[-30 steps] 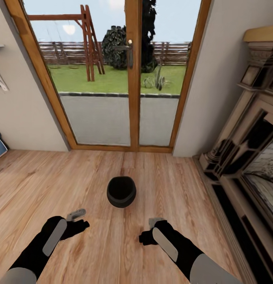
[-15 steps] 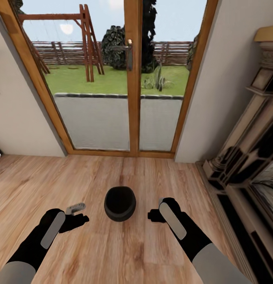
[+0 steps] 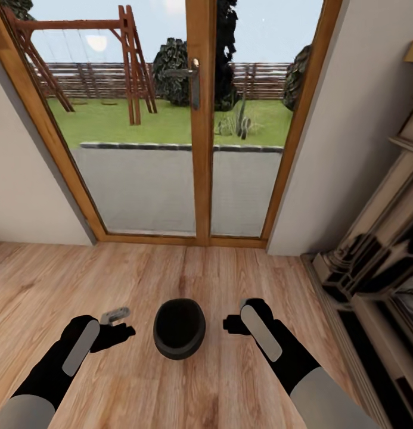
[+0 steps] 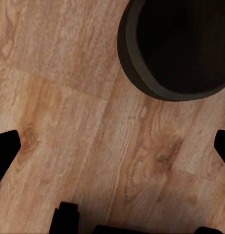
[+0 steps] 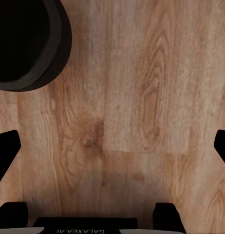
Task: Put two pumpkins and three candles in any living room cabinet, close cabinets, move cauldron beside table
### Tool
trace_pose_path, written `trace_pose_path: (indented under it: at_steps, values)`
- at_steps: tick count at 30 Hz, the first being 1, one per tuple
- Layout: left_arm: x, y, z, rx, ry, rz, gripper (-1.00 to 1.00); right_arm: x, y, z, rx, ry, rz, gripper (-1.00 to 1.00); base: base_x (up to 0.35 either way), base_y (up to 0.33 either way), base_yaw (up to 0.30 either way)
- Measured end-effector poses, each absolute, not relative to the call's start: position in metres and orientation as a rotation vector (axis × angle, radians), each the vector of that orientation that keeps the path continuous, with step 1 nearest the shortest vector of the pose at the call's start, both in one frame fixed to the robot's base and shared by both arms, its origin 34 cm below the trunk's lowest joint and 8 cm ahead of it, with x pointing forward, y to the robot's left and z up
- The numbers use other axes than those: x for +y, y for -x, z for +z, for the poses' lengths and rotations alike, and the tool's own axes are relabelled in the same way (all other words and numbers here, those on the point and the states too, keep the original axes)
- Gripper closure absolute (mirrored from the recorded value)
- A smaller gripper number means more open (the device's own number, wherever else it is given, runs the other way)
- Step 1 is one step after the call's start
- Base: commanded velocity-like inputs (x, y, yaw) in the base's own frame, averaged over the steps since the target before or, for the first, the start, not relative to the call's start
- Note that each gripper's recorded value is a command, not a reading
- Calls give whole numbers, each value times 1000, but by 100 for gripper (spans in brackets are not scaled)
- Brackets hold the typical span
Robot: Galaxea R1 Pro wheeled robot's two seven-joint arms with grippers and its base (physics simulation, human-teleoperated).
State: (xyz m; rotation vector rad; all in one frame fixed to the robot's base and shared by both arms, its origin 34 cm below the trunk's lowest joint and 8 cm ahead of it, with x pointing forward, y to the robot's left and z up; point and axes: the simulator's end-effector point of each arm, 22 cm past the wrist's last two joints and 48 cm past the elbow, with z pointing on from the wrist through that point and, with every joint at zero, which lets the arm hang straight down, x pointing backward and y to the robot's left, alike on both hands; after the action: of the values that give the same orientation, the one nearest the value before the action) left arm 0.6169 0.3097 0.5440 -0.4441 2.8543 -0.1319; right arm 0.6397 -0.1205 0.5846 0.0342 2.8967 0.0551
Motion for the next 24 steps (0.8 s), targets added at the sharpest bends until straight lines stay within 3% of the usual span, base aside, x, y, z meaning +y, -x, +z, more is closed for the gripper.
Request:
trace_pose_path:
  at_steps: [12, 18, 24]
  values:
    - [290, -618, 543, 2853, 450, -209, -100, -87, -632, 587, 2921, -73, 262, -100, 15, 0, 0]
    - [263, -624, 548, 2822, 423, -390, -100, -64, -634, 593, 2900, -84, 414, -100, 0, 0, 0]
    - [259, -625, 549, 2816, 416, -409, -100, -57, -638, 595, 2870, -95, 466, -100, 135, 56, 0]
